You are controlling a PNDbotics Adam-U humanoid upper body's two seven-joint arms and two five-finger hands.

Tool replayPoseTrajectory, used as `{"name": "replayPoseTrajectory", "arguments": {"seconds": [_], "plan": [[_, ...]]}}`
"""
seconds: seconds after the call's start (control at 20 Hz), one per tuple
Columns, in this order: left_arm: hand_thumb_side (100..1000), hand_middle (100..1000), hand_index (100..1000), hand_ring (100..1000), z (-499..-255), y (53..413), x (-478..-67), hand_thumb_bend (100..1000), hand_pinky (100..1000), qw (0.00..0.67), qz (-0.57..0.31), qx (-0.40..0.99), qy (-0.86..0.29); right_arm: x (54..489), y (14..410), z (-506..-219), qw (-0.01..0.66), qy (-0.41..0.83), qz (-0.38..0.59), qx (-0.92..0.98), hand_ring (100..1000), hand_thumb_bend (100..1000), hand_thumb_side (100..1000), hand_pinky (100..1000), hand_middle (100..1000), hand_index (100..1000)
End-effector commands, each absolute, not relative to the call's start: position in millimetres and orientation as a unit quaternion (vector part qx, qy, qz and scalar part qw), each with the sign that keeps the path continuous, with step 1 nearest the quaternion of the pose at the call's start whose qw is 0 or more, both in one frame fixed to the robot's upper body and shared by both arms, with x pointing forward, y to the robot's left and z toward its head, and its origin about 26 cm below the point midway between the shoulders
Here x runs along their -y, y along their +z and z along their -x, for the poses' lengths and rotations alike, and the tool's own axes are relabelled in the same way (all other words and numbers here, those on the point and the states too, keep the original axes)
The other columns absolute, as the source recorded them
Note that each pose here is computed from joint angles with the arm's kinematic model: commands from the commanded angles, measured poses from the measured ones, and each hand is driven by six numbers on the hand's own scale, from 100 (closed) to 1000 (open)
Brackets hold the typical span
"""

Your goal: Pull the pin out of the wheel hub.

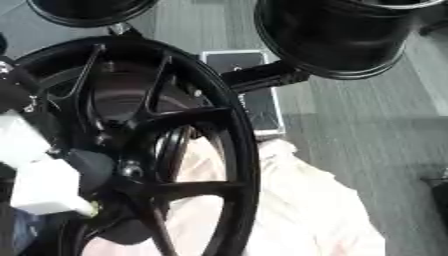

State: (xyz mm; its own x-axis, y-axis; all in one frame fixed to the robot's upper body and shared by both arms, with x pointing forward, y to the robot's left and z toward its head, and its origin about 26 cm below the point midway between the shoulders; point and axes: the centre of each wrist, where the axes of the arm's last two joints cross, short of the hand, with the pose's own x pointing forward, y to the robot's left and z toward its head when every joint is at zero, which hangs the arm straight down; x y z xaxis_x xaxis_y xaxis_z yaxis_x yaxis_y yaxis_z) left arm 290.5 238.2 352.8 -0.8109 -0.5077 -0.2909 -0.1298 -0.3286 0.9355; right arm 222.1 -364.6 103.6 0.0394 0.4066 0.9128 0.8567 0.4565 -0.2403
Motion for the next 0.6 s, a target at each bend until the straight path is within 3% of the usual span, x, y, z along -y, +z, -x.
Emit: {"name": "replayPoseTrajectory", "arguments": {"seconds": [0.05, 0.6], "plan": [[100, 446, 610, 547, -284.7, 364.8, -243.0, 489, 691, 0.115, -0.301, 0.57, -0.756, 366.3, 108.0, -220.6, 0.534, -0.205, 0.48, 0.665, 620, 100, 470, 562, 571, 654], [100, 371, 535, 491, -284.8, 364.0, -245.7, 463, 652, 0.129, -0.315, 0.585, -0.736, 367.0, 107.1, -219.5, 0.534, -0.208, 0.481, 0.663, 620, 100, 470, 562, 571, 656]]}}
